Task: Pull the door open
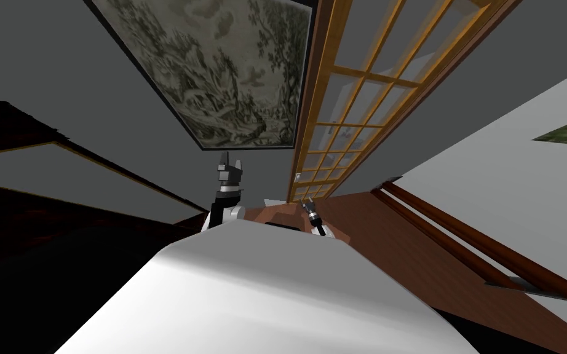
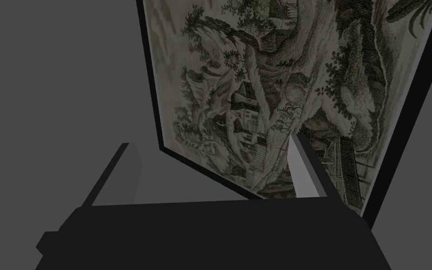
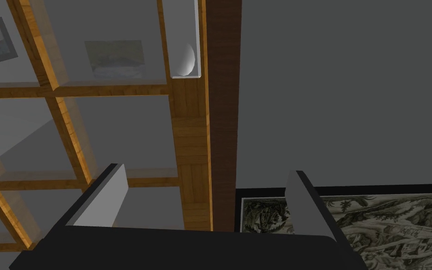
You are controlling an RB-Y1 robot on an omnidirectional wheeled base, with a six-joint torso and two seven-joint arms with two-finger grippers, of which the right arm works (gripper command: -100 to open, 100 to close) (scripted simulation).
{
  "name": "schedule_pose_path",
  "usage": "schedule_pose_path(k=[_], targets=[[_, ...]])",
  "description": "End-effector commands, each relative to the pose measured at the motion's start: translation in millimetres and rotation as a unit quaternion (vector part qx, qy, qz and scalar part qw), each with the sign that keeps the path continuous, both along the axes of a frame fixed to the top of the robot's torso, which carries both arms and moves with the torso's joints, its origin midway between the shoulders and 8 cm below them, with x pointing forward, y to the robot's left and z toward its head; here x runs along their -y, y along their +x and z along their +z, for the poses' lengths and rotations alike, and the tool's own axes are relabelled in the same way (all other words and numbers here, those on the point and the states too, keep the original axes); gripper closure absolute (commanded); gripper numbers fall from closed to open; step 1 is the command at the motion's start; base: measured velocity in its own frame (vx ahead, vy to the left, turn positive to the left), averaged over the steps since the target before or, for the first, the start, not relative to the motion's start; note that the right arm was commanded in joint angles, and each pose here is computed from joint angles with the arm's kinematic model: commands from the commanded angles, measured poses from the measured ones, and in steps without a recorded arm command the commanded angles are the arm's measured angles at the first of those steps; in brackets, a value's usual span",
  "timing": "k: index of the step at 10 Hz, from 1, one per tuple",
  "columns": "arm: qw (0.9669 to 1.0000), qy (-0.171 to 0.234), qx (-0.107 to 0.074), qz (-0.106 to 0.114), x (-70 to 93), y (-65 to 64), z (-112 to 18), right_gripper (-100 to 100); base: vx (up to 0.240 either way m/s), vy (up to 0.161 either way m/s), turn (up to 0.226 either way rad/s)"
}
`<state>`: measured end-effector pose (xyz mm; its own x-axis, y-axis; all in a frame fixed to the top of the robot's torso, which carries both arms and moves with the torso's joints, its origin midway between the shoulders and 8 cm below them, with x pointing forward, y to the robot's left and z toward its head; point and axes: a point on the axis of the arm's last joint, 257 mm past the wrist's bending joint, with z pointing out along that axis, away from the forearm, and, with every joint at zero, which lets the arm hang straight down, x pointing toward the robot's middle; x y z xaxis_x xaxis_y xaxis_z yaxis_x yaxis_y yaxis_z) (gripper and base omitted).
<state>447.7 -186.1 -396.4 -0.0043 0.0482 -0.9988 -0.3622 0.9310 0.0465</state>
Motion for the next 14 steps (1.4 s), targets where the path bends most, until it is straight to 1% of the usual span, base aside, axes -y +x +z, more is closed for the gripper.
schedule_pose_path(k=[1, 4, 5, 7, 9, 10, 11, 12, 14], targets=[[0.9999, 0.0, 0.001, -0.015, 11.4, 3.4, 0.7, -100, -0.136, -0.04, 0.228], [0.9991, 0.001, 0.002, -0.041, 28.8, 7.2, 1.1, -100, -0.067, -0.016, 0.192], [0.9986, 0.001, 0.003, -0.053, 37.0, 8.8, 1.2, -100, -0.025, -0.013, 0.221], [0.9976, 0.001, 0.003, -0.07, 48.1, 10.7, 1.4, -100, -0.007, -0.014, 0.173], [0.9958, 0.002, 0.004, -0.091, 62.9, 12.7, 1.4, -100, 0.01, -0.015, 0.189], [0.9958, 0.002, 0.004, -0.091, 62.9, 12.7, 1.4, -100, 0.015, -0.013, 0.072], [0.995, 0.002, 0.004, -0.1, 68.9, 13.4, 1.4, -100, 0.013, -0.006, 0.114], [0.9935, 0.002, 0.004, -0.114, 78.1, 14.3, 1.4, -100, 0.027, -0.009, 0.22], [0.9913, 0.002, 0.004, -0.132, 90.5, 15.3, 1.3, -100, 0.04, -0.022, 0.213]])
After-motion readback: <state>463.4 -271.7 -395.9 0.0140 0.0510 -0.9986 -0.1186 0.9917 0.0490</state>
